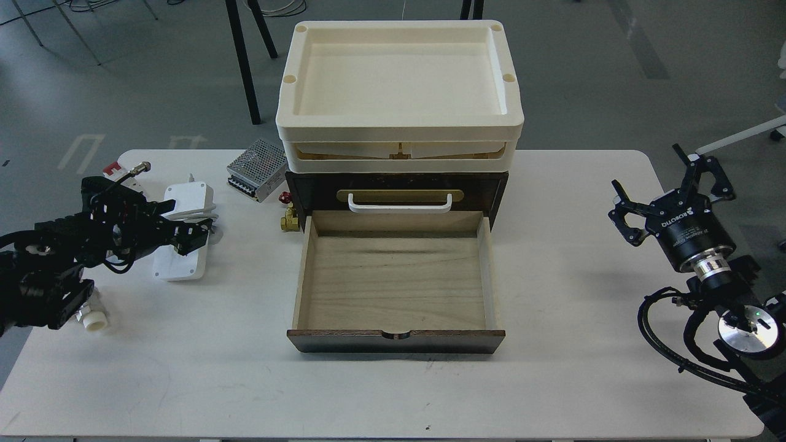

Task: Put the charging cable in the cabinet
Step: 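Close the left gripper on the white charger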

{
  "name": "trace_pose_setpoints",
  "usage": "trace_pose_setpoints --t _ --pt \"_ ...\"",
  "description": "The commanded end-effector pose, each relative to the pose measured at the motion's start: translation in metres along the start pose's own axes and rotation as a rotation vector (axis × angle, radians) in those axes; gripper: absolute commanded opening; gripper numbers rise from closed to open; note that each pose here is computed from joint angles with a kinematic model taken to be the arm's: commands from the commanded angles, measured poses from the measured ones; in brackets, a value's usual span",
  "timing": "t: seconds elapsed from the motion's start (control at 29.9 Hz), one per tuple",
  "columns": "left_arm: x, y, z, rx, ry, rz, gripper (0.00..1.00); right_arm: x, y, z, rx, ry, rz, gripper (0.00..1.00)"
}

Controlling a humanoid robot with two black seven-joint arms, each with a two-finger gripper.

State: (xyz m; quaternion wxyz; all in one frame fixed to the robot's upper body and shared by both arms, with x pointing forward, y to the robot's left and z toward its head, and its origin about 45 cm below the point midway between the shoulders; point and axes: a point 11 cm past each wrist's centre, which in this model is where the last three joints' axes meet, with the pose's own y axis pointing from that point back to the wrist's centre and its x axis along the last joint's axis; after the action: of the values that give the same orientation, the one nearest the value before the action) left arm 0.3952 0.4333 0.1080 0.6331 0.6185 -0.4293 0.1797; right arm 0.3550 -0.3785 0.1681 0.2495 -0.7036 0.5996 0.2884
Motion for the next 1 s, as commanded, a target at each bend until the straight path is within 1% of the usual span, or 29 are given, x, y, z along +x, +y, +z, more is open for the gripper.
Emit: trace_pose_setpoints --t 0.0,0.03,0.13,0.2,0.3,0.33,0.4,0.47,0.53,0.6,0.63,0.7,0.77,0.97 --pt "-0.012 -0.002 -0.003 0.043 -0.002 -0.016 0.75 0.0 0.0 0.001 0.0 -0.002 -0.001 0.99" --pt "-0.017 -0.001 -0.005 0.057 -0.01 -0.024 0.7 0.0 0.0 0.001 0.0 -0.002 -0.001 0.99" --pt "-0.022 0.0 -0.009 0.088 -0.015 -0.031 0.63 0.0 0.0 0.001 0.0 -0.002 -0.001 0.99" --pt "-0.022 0.0 -0.01 0.092 -0.013 -0.028 0.62 0.0 0.0 0.001 0.0 -0.002 -0.001 0.99" --pt "-0.02 -0.002 -0.007 0.089 -0.009 -0.021 0.54 0.0 0.0 0.001 0.0 -0.002 -0.001 0.99" --pt "-0.02 -0.002 -0.006 0.088 -0.008 -0.018 0.5 0.0 0.0 0.001 -0.002 -0.002 -0.001 0.99" --pt "-0.019 -0.001 -0.008 0.09 -0.018 -0.01 0.38 0.0 0.0 0.001 -0.001 -0.001 -0.001 0.99" --pt "-0.017 -0.002 -0.007 0.088 -0.028 0.004 0.34 0.0 0.0 0.001 0.0 -0.002 -0.001 0.99" --pt "-0.018 -0.002 -0.006 0.087 -0.032 0.001 0.26 0.0 0.0 0.001 0.0 -0.002 -0.001 0.99" --pt "-0.019 -0.001 -0.007 0.086 -0.04 -0.004 0.13 0.0 0.0 0.001 0.0 -0.002 -0.001 0.99" --pt "-0.019 -0.001 -0.007 0.086 -0.039 -0.003 0.09 0.0 0.0 0.001 0.0 -0.002 -0.001 0.99" --pt "-0.019 -0.001 -0.007 0.086 -0.041 -0.005 0.05 0.0 0.0 0.0 0.001 -0.002 -0.001 0.99" --pt "-0.019 -0.001 -0.007 0.086 -0.04 -0.005 0.04 0.0 0.0 0.0 0.001 -0.002 0.001 0.99" --pt "-0.01 -0.001 -0.011 0.097 -0.024 0.02 0.03 0.0 0.0 0.0 0.001 -0.002 -0.001 0.99"
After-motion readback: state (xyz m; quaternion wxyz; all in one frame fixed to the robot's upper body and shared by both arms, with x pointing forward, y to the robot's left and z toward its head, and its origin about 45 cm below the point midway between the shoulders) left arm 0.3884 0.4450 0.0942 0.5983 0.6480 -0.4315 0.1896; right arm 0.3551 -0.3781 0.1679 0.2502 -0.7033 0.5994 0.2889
